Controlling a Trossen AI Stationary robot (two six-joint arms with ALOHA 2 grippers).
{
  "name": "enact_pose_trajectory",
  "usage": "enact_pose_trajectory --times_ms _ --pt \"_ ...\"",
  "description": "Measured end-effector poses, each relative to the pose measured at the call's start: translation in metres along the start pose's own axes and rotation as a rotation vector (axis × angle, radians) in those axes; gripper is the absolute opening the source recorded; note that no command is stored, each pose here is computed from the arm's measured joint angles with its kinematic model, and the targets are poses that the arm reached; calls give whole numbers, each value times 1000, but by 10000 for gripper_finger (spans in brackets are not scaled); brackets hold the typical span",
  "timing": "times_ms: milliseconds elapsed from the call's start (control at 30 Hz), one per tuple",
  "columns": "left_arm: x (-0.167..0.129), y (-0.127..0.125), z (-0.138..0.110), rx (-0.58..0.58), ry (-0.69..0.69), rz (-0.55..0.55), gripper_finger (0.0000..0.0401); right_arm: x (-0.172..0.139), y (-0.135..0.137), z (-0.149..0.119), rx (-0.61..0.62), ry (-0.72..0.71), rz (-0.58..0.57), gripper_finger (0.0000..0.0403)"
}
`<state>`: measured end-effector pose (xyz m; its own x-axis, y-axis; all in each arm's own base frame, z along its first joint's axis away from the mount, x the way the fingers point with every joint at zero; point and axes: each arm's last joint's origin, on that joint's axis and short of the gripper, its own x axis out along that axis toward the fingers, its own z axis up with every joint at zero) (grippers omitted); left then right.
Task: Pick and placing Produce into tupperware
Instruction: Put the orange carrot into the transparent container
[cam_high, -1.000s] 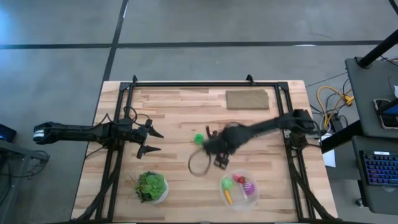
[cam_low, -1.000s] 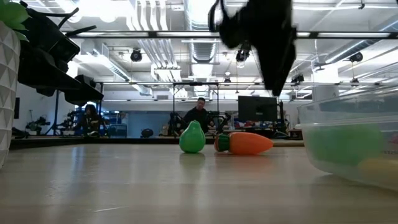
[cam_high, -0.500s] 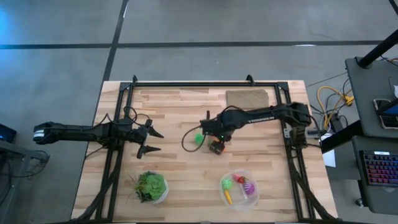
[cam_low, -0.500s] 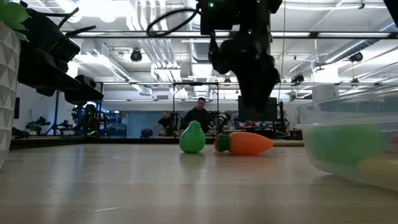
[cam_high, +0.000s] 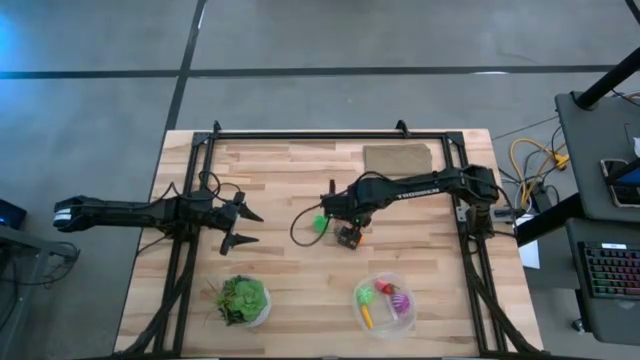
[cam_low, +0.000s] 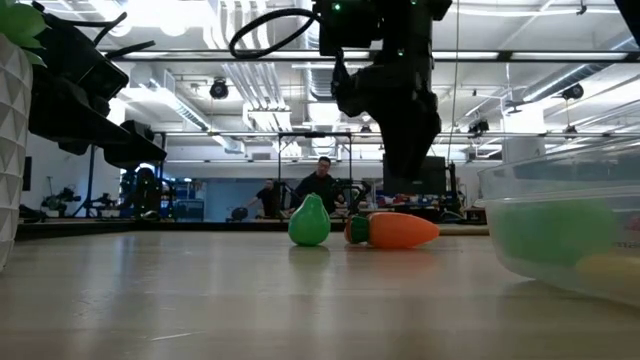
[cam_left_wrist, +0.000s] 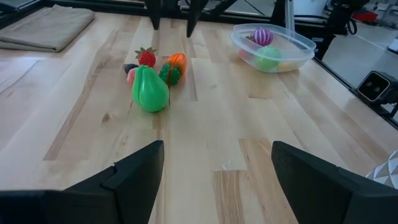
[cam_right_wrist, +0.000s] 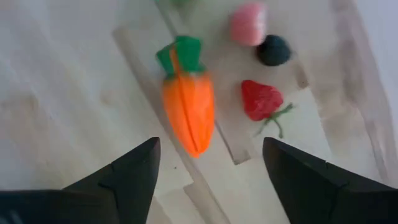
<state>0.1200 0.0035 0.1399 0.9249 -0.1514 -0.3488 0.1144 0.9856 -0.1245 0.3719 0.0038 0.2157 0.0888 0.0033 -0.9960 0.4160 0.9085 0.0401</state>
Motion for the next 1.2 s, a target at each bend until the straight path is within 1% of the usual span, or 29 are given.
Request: enact_pose_trajectory --times_ms 167,267,367,500,667,767,967,1100,1200 --pt "0 0 0 0 0 0 283 15 4 3 -91 25 -11 240" --pt "0 0 0 0 0 0 283 20 4 5 -98 31 -16 234" --pt "0 0 0 0 0 0 283 20 5 5 -105 32 -8 237" --pt "0 0 0 0 0 0 283 23 7 6 -118 47 39 247" --pt "0 0 0 0 0 0 283 34 16 3 -169 70 36 257" --pt "0 0 0 0 0 0 283 40 22 2 -195 75 21 257" --pt "0 0 0 0 0 0 283 50 29 1 -208 73 -3 241" --pt "0 0 0 0 0 0 283 56 31 2 -185 72 -2 228" --pt "0 0 0 0 0 0 283 57 32 4 -167 57 5 226"
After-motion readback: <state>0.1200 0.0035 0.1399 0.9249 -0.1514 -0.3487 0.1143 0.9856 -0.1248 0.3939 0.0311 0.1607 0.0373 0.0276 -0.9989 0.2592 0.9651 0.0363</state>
